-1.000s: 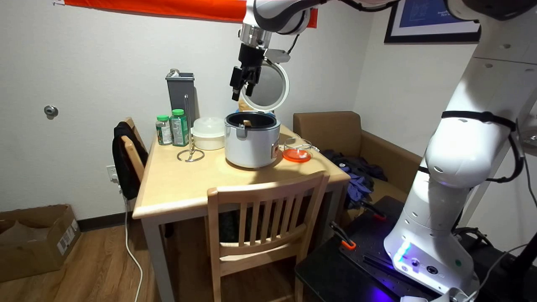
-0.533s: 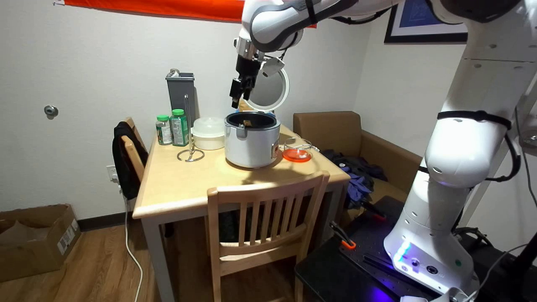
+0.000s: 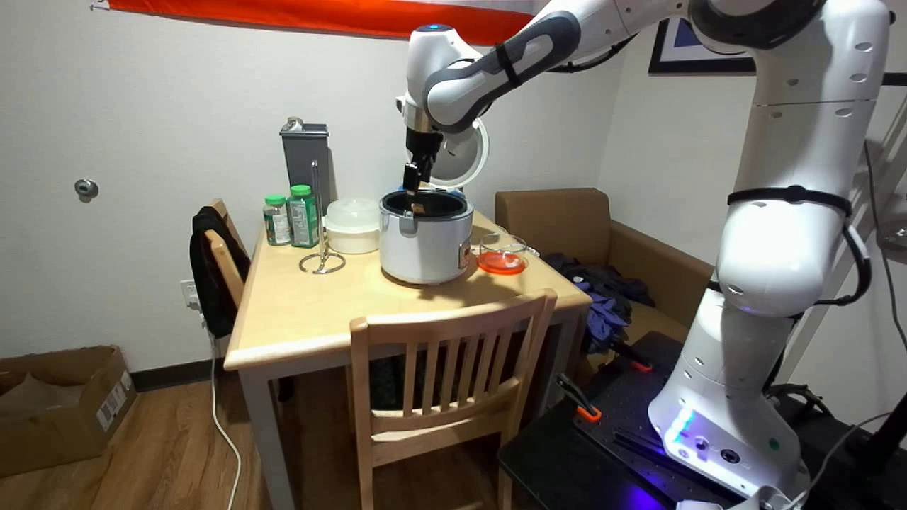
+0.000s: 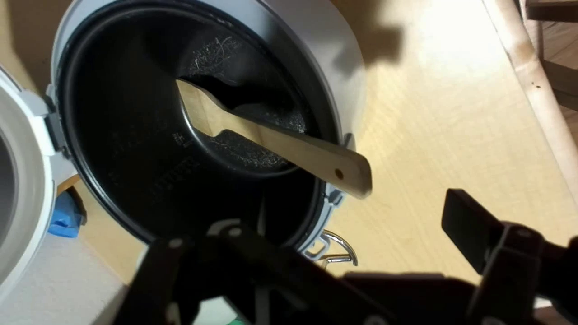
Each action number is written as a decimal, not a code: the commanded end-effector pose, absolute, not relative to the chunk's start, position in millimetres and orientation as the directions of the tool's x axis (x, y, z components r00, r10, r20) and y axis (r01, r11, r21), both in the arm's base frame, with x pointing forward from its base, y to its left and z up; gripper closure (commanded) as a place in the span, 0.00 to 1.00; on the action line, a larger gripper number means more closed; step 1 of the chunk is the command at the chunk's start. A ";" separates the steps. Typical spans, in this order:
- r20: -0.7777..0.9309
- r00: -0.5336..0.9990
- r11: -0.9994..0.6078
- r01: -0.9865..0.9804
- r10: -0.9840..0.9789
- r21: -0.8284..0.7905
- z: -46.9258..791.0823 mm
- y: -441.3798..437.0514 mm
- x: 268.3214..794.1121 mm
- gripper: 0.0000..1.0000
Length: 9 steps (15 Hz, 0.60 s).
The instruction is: Use the wooden spoon to stir the contents of the pot
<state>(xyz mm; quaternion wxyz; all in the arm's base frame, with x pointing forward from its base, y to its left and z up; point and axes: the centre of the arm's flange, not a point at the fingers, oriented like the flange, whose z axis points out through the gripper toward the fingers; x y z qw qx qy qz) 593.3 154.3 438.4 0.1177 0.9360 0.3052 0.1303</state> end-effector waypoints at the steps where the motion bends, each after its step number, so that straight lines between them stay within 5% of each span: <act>1: 0.180 0.788 -0.797 0.528 0.589 0.294 425.0 148.6 613.0 0.00; 6: 0.151 0.792 -0.793 0.538 0.592 0.286 404.5 152.5 622.8 0.00; 9: 0.137 0.795 -0.792 0.538 0.591 0.289 397.3 146.2 624.1 0.32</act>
